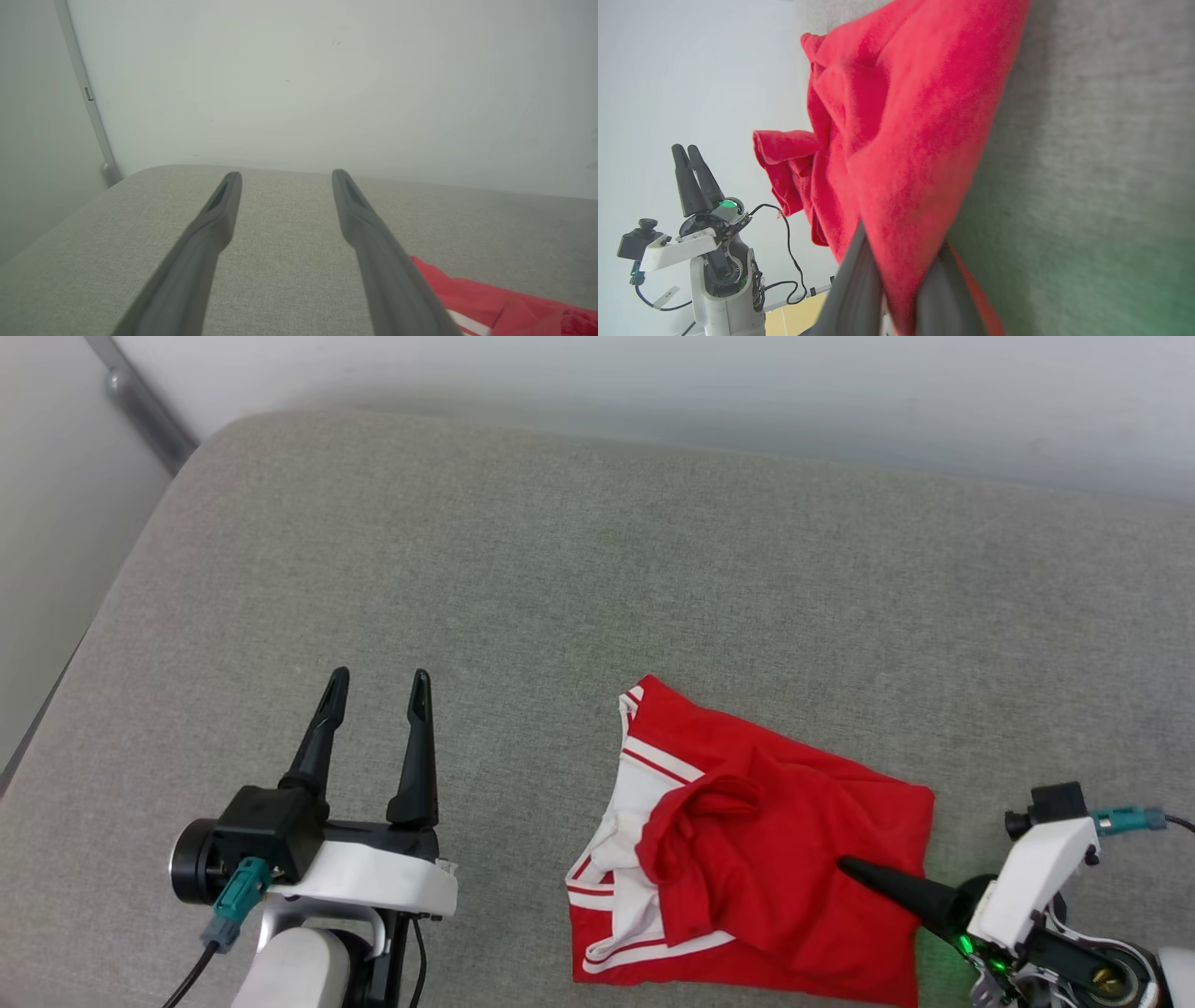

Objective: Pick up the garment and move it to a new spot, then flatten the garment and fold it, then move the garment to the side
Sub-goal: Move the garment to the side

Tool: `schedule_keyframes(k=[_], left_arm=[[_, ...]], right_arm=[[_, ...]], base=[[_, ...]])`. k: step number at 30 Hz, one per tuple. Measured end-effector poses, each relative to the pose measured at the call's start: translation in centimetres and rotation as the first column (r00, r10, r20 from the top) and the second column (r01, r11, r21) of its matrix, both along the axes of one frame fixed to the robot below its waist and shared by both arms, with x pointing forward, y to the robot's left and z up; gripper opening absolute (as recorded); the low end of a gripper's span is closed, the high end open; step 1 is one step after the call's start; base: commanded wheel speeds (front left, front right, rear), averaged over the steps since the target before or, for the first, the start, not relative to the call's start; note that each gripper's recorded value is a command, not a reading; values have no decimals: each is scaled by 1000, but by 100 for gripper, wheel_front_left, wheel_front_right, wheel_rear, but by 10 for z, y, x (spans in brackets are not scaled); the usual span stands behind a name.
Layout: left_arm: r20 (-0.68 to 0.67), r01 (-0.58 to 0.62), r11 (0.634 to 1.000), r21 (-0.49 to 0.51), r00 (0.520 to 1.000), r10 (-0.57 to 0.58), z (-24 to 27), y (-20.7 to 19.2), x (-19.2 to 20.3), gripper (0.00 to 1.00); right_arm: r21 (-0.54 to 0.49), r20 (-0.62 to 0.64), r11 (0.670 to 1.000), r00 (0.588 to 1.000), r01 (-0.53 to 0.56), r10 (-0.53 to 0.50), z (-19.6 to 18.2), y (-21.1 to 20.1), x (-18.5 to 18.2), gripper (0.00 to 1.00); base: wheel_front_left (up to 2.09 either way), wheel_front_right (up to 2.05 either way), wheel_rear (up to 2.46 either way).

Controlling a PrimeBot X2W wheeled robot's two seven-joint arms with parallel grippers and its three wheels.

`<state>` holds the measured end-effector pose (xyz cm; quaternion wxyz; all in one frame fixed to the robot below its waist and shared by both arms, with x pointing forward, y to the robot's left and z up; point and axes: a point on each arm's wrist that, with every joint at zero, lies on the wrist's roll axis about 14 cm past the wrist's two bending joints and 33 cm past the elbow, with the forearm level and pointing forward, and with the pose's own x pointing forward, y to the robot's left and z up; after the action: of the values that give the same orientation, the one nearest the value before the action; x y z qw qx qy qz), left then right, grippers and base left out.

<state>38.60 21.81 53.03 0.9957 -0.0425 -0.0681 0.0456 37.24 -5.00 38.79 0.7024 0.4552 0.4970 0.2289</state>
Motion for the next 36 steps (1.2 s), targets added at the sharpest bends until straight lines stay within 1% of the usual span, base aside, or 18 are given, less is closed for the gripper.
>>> schedule_keyframes(k=[3,6,7,10,13,15,18,20,21,22,24,26,28,30,33,34,35,36], left_arm=[[6,6,1000,1,1000,-6,1,-2,-1,100],[9,20,1000,3,1000,-20,2,-6,-2,100],[13,27,1000,3,1000,-27,3,-8,-2,100],[19,58,998,4,998,-58,4,-17,0,100],[29,94,996,2,995,-94,6,-28,5,100],[34,124,992,0,992,-124,7,-38,10,100],[43,181,984,-4,983,-180,8,-58,18,100],[52,227,974,-9,973,-227,9,-74,25,100],[56,254,967,-8,966,-253,10,-83,28,100],[63,279,960,-11,958,-278,11,-92,32,100],[79,335,942,-7,940,-333,14,-112,41,100],[90,389,921,-5,918,-387,15,-131,49,100],[109,450,893,4,887,-448,18,-152,58,100],[141,507,862,11,853,-503,23,-173,69,100],[156,578,816,8,805,-572,18,-200,85,100],[156,594,804,4,794,-587,14,-207,90,100],[155,609,793,-2,784,-601,10,-213,95,100],[156,618,786,-6,777,-610,6,-217,101,100]], right_arm=[[-34,67,999,998,-15,17,11,1,4,0],[-162,181,986,981,-43,73,24,-11,11,0],[-216,221,975,970,-49,98,28,-16,12,0],[-388,311,920,931,-60,192,39,-35,14,0],[-547,350,836,895,-44,276,46,-62,14,0],[-626,357,780,883,-17,306,50,-81,14,0],[-722,340,692,880,19,331,55,-111,9,0],[-768,317,639,891,39,325,56,-132,4,0],[-793,300,607,899,50,318,55,-145,1,0],[-813,283,580,908,56,310,54,-157,-2,0],[-834,270,545,923,82,274,55,-178,-7,0],[-861,256,496,939,112,232,54,-204,-11,0],[-874,259,460,952,157,167,54,-233,-15,0],[-893,248,411,962,182,115,50,-260,-18,0],[-919,236,336,971,208,43,41,-299,-17,0],[-928,229,309,973,209,30,37,-311,-16,0],[-931,236,290,972,222,15,35,-319,-12,0],[-935,249,264,968,238,9,34,-328,-6,0]], base=[[0,0,0],[0,0,0],[0,0,0],[0,0,0],[0,0,0],[0,0,0],[0,0,0],[0,0,0],[0,0,0],[0,0,0],[0,0,0],[0,0,0],[0,0,0],[0,0,0],[0,0,0],[0,0,0],[0,0,0],[0,0,0]])
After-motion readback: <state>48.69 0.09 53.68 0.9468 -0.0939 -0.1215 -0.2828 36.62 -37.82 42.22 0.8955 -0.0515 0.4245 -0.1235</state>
